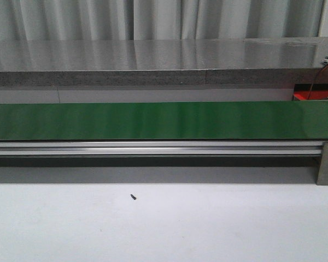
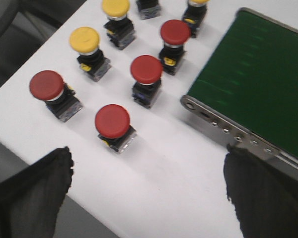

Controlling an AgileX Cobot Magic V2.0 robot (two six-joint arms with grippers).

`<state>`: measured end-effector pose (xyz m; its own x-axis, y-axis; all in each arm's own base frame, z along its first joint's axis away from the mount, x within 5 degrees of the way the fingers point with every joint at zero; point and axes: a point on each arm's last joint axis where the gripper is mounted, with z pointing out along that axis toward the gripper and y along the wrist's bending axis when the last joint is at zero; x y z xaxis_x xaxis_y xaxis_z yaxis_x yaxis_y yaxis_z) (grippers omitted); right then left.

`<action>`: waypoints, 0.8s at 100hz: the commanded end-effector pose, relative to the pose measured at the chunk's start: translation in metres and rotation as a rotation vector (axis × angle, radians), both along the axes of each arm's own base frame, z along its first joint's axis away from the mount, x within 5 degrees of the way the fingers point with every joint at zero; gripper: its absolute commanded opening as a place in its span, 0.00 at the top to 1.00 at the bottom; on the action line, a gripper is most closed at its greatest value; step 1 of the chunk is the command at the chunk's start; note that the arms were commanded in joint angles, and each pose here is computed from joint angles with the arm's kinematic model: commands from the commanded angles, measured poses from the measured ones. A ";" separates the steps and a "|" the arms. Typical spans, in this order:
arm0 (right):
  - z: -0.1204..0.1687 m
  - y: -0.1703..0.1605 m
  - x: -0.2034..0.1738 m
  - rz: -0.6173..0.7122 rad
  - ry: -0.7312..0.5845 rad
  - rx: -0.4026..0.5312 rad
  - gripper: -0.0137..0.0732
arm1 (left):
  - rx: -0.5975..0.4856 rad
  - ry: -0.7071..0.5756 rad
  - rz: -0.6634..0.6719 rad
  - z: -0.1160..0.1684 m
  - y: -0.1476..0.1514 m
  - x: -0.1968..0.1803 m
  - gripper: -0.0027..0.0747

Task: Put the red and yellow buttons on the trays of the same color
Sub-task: 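Lower the left gripper and grasp a red button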

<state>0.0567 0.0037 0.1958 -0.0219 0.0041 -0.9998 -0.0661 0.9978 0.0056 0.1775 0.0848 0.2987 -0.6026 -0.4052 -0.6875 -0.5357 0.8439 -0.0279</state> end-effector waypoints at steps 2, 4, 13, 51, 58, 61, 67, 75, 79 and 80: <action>0.014 0.000 -0.002 -0.007 -0.116 -0.003 0.95 | 0.034 -0.076 0.056 0.005 0.022 0.014 0.19; 0.014 0.000 -0.002 -0.007 -0.116 -0.003 0.95 | 0.030 -0.075 0.064 0.004 0.024 0.016 0.19; 0.014 0.000 -0.002 -0.007 -0.116 -0.003 0.95 | 0.002 -0.044 0.102 -0.009 0.040 0.028 0.19; 0.014 0.000 -0.002 -0.007 -0.116 -0.003 0.95 | -0.084 0.140 0.112 -0.060 0.070 0.075 0.19; 0.014 0.000 -0.002 -0.007 -0.116 -0.003 0.95 | -0.087 0.147 0.111 -0.064 0.073 0.080 0.19; 0.014 0.000 -0.002 -0.007 -0.116 -0.003 0.95 | -0.089 0.151 0.110 -0.066 0.074 0.081 0.19; 0.014 0.000 -0.002 -0.007 -0.116 -0.003 0.95 | -0.093 0.158 0.110 -0.069 0.075 0.084 0.19; 0.014 0.000 -0.002 -0.007 -0.116 -0.003 0.95 | -0.093 0.157 0.108 -0.073 0.076 0.086 0.19; 0.014 0.000 -0.002 -0.007 -0.116 -0.003 0.95 | -0.094 0.158 0.107 -0.075 0.077 0.087 0.19; 0.014 0.000 -0.002 -0.007 -0.116 -0.003 0.95 | -0.095 0.159 0.107 -0.076 0.077 0.087 0.19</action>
<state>0.0567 0.0037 0.1958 -0.0219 0.0041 -0.9998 -0.0661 0.9978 0.0056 0.2579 0.1573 0.2065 -0.6985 -0.5512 -0.4564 -0.6229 0.7822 0.0086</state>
